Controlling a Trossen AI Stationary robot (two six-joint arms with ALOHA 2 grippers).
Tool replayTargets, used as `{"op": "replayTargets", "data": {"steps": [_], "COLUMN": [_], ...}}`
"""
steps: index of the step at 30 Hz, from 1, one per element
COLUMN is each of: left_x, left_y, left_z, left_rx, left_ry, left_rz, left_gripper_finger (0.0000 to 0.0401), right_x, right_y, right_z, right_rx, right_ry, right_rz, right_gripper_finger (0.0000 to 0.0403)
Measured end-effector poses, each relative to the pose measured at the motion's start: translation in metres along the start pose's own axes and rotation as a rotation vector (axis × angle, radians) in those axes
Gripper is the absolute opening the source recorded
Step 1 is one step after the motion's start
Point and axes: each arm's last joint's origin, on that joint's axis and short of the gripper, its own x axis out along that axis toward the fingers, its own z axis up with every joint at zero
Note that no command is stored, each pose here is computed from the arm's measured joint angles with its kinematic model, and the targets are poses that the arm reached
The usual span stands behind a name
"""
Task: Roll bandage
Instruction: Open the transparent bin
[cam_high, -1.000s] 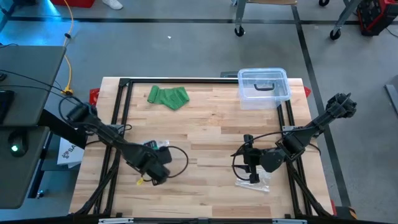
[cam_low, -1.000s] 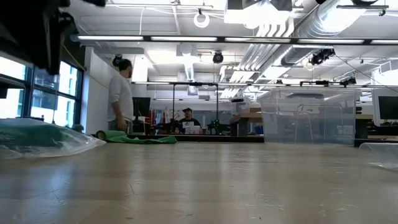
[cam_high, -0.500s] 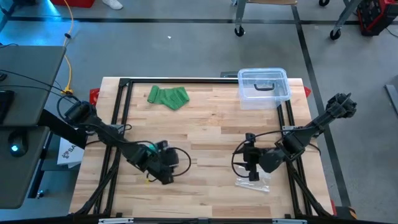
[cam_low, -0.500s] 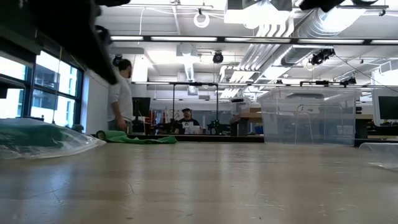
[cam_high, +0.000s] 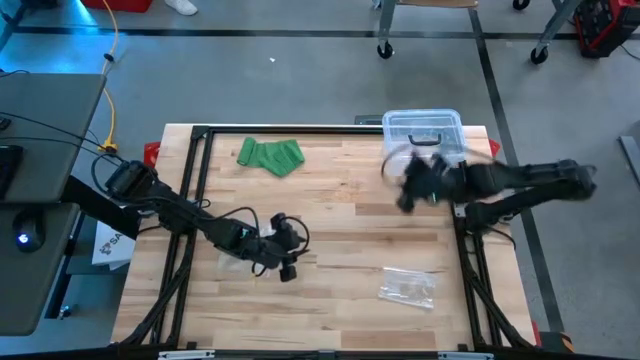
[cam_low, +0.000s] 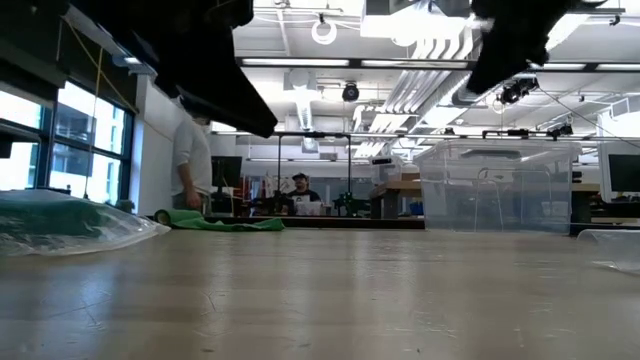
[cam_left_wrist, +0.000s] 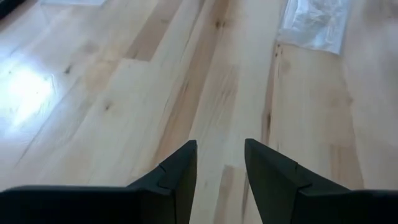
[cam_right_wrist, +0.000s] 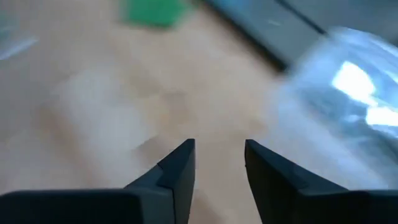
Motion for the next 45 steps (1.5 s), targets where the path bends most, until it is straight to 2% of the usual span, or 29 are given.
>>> {"op": "replayTargets", "data": {"steps": [4, 8, 11, 14, 16, 19, 23, 27, 31, 35, 41, 43, 45], "left_x": [0.001, 0.001, 0.000, -0.001, -0.002, -0.002, -0.002, -0.003, 0.001, 0.013, 0.030, 0.034, 0.037], "left_y": [0.001, 0.001, -0.001, -0.003, -0.004, -0.005, -0.005, -0.005, 0.004, 0.028, 0.069, 0.081, 0.091], "left_z": [0.003, 0.005, 0.004, 0.003, 0.003, 0.003, 0.003, 0.003, 0.007, 0.017, 0.030, 0.035, 0.040], "left_rx": [0.008, 0.004, 0.005, 0.009, 0.012, 0.013, 0.014, 0.004, -0.057, -0.113, -0.166, -0.175, -0.178], "left_ry": [-0.022, -0.036, -0.037, -0.036, -0.038, -0.041, -0.041, -0.058, -0.106, -0.104, -0.111, -0.132, -0.152], "left_rz": [-0.003, -0.008, -0.014, -0.021, -0.023, -0.015, -0.015, 0.023, 0.139, 0.171, 0.237, 0.253, 0.246], "left_gripper_finger": [0.0128, 0.0128, 0.0128, 0.0128, 0.0128, 0.0128, 0.0128, 0.0128, 0.0128, 0.0126, 0.0115, 0.0110, 0.0107], "right_x": [0.032, 0.069, 0.091, 0.104, 0.108, 0.109, 0.097, 0.067, 0.052, 0.058, 0.079, 0.083, 0.086], "right_y": [-0.047, -0.086, -0.104, -0.108, -0.102, -0.085, -0.059, -0.046, -0.047, -0.049, -0.045, -0.044, -0.044], "right_z": [0.017, 0.030, 0.031, 0.031, 0.030, 0.034, 0.042, 0.051, 0.045, 0.038, 0.031, 0.031, 0.031], "right_rx": [0.093, 0.122, 0.175, 0.228, 0.268, 0.338, 0.331, 0.247, 0.068, -0.193, -0.544, -0.601, -0.608], "right_ry": [0.076, 0.149, 0.220, 0.267, 0.286, 0.275, 0.189, 0.034, 0.009, 0.052, 0.144, 0.155, 0.163], "right_rz": [-0.198, -0.309, -0.219, -0.108, -0.042, 0.155, 0.327, 0.426, 0.413, 0.350, 0.163, 0.173, 0.194], "right_gripper_finger": [0.0117, 0.0107, 0.0097, 0.0087, 0.0081, 0.0075, 0.0068, 0.0061, 0.0060, 0.0081, 0.0148, 0.0160, 0.0163]}}
